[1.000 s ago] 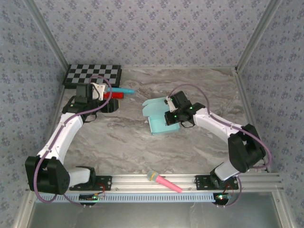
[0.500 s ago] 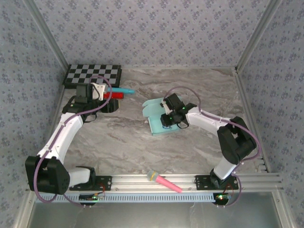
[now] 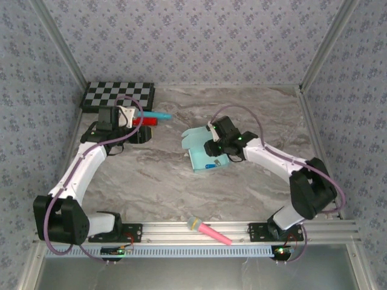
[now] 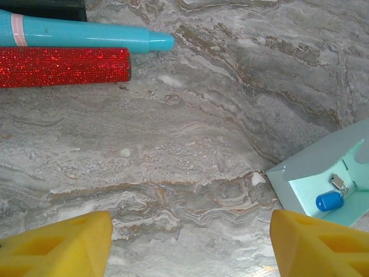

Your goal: Fold the paper box

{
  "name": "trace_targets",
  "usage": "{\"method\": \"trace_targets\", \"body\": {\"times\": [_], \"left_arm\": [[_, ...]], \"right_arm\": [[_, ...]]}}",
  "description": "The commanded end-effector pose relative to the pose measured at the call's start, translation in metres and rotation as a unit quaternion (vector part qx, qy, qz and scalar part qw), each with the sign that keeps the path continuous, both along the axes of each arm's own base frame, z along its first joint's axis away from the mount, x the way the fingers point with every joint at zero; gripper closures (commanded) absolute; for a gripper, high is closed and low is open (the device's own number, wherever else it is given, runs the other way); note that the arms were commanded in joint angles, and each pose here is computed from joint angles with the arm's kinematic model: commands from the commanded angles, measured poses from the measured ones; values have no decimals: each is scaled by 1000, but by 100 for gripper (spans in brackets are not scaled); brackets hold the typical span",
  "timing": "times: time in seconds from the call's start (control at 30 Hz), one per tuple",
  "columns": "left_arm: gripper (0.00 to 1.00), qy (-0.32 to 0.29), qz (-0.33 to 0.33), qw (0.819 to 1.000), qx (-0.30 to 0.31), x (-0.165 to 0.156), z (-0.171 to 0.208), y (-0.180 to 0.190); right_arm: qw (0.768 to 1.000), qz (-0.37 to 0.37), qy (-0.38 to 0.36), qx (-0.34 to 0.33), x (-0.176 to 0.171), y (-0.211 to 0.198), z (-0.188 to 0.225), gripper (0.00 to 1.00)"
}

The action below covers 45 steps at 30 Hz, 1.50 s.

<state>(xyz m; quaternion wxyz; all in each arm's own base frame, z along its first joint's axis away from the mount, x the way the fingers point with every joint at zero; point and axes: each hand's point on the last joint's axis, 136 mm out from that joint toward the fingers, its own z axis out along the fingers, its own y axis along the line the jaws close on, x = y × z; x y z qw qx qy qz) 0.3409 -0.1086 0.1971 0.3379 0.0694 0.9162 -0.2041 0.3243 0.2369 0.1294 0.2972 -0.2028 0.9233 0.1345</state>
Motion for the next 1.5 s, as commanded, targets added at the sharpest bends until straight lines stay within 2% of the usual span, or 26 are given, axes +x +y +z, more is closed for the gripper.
{"method": "trace_targets", "body": {"times": [0.0, 0.13, 0.33, 0.5, 0.6, 0.77, 0.93, 1.17, 1.47], "left_arm": [[29, 1, -18, 1000, -14, 0, 15, -11], [30, -5, -47, 999, -10, -4, 23, -33], [33, -21, -107, 994, 6, -12, 18, -73], [35, -60, -189, 980, 11, -26, 8, -110], [35, -80, -223, 971, 9, -32, 3, -127], [35, -90, -229, 969, -2, -26, -9, -136], [40, -90, -238, 967, -9, -21, -21, -145], [42, -99, -239, 966, -16, -12, -33, -154], [48, -82, -242, 967, -21, -6, -51, -166]], "right_arm": [[999, -10, -46, 1, 2, -9, 23, 61], [998, -32, -53, 22, 1, -22, 40, 60], [997, -56, -55, 19, 6, -55, 53, 60], [995, -80, -50, 42, 9, -89, 55, 56], [996, -53, -39, 67, 7, -98, 49, 51], [995, -5, -51, 85, 14, -106, 36, 45], [990, 55, -80, 100, 22, -98, 25, 45], [983, 87, -100, 127, 38, -89, 19, 46], [984, 90, -88, 123, 56, -87, 3, 47]]}}
